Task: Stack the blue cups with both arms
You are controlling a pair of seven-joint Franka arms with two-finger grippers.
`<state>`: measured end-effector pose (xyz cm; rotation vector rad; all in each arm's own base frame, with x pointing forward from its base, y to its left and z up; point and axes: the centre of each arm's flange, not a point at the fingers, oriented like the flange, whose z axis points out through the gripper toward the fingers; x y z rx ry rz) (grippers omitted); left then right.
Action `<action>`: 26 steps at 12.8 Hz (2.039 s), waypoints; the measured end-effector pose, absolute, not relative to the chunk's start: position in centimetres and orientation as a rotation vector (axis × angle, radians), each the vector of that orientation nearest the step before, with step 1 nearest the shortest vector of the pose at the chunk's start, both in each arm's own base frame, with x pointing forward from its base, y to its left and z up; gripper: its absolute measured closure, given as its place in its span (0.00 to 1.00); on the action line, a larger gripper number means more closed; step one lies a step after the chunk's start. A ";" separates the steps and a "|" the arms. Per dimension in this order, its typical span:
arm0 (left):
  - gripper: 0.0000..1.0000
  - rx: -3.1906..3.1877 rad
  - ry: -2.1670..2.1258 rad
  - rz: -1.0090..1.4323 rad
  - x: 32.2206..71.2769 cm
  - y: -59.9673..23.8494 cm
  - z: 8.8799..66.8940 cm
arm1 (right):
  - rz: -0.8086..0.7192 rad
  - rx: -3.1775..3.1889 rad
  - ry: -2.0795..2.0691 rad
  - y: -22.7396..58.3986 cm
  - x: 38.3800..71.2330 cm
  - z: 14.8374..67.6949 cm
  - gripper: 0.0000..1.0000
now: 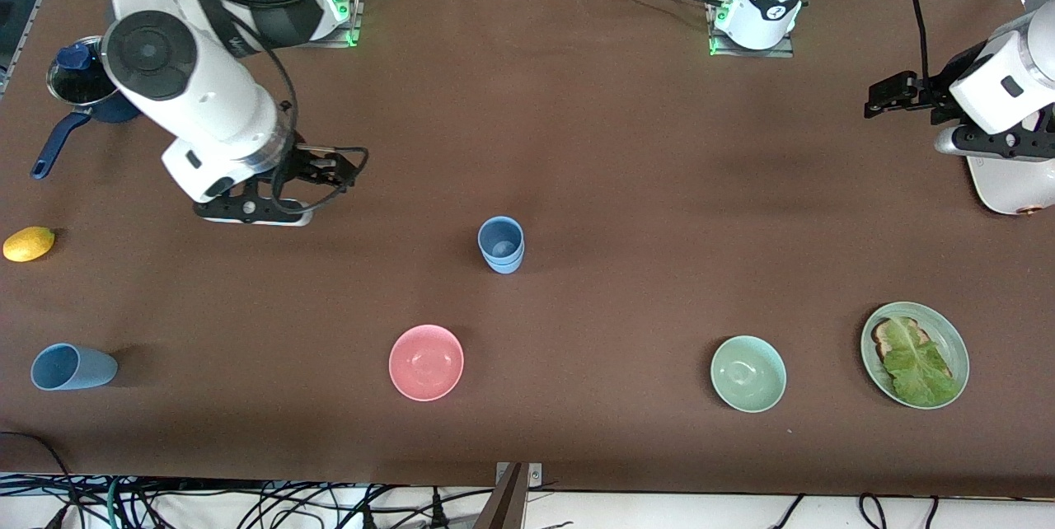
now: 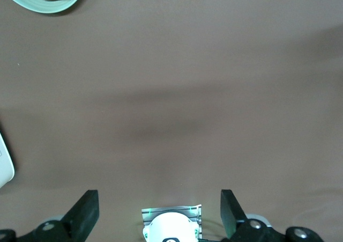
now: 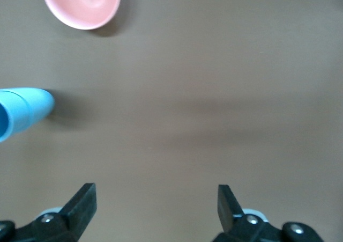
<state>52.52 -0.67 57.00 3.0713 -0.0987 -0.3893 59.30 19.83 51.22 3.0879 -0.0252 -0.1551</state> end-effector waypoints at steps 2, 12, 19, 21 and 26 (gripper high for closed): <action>0.00 3.070 -0.099 -0.396 52.3 -0.7 56.8 | -0.190 3.102 0.045 12.5 59.8 52.0 0.00; 0.00 3.071 -0.120 -0.394 52.3 -1.4 56.5 | -0.071 3.149 -0.065 -1.5 52.8 58.4 0.00; 0.00 3.070 -0.112 -0.403 53.0 -1.2 55.5 | -0.077 3.152 -0.040 -1.1 54.3 59.0 0.00; 0.00 3.070 -0.115 -0.401 53.0 -1.3 55.5 | -0.076 3.152 -0.042 -1.2 54.7 59.0 0.00; 0.00 3.070 -0.115 -0.398 53.0 -1.3 55.5 | -0.080 3.152 -0.041 -1.1 54.8 59.0 0.00</action>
